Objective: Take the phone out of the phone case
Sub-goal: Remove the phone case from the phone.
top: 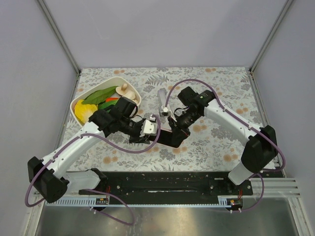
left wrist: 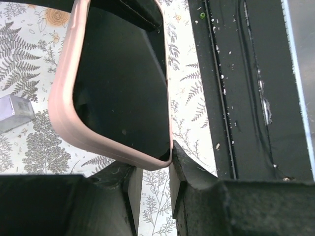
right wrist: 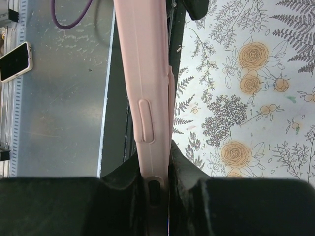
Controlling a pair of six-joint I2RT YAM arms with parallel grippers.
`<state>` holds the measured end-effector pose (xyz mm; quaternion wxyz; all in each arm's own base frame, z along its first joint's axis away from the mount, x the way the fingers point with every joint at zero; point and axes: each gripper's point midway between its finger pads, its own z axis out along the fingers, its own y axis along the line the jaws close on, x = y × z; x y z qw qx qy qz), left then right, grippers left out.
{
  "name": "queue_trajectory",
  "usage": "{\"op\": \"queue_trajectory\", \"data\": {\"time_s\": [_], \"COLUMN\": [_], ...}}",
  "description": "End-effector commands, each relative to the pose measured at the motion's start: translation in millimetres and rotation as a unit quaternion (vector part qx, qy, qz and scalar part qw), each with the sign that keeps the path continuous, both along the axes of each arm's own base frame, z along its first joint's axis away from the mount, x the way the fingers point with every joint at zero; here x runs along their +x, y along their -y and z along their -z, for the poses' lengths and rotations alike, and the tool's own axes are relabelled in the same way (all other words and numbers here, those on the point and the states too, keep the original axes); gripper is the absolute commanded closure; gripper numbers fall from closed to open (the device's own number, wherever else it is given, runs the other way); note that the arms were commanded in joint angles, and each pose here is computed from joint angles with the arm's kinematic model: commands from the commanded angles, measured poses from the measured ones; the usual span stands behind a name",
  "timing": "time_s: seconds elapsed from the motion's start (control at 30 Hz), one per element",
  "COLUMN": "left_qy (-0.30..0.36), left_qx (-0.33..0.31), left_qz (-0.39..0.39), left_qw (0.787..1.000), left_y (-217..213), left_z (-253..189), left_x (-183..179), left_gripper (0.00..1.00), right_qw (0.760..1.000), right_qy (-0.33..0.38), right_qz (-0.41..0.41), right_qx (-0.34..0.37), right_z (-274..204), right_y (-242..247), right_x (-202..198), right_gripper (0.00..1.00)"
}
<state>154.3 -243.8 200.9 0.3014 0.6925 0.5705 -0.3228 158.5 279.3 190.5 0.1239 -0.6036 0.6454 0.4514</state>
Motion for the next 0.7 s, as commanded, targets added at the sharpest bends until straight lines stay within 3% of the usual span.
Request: {"op": "queue_trajectory", "data": {"time_s": [0.0, 0.27, 0.5, 0.57, 0.67], "left_qy": [0.163, 0.199, 0.152, 0.130, 0.100], "left_qx": [-0.104, -0.098, -0.100, -0.101, -0.099], "left_qz": [0.076, 0.047, 0.004, -0.002, -0.018], "left_qw": [0.978, 0.974, 0.983, 0.986, 0.990], "left_y": [44, 48, 42, 37, 26], "left_z": [-46, -44, -49, -54, -61], "left_x": [18, 35, 37, 32, 27], "left_gripper": [1.00, 1.00, 0.98, 0.82, 0.47], "right_qw": [0.996, 0.995, 0.998, 0.999, 0.998], "right_qy": [-0.051, -0.066, -0.034, -0.019, 0.006], "right_qz": [-0.004, -0.017, 0.004, 0.018, 0.042], "right_qx": [0.070, 0.070, 0.049, 0.044, 0.038], "right_z": [-34, -33, -28, -25, -25], "right_y": [-24, -25, -21, -21, -20], "right_x": [-1, -3, 5, 9, 16], "right_gripper": [1.00, 1.00, 1.00, 1.00, 1.00]}}
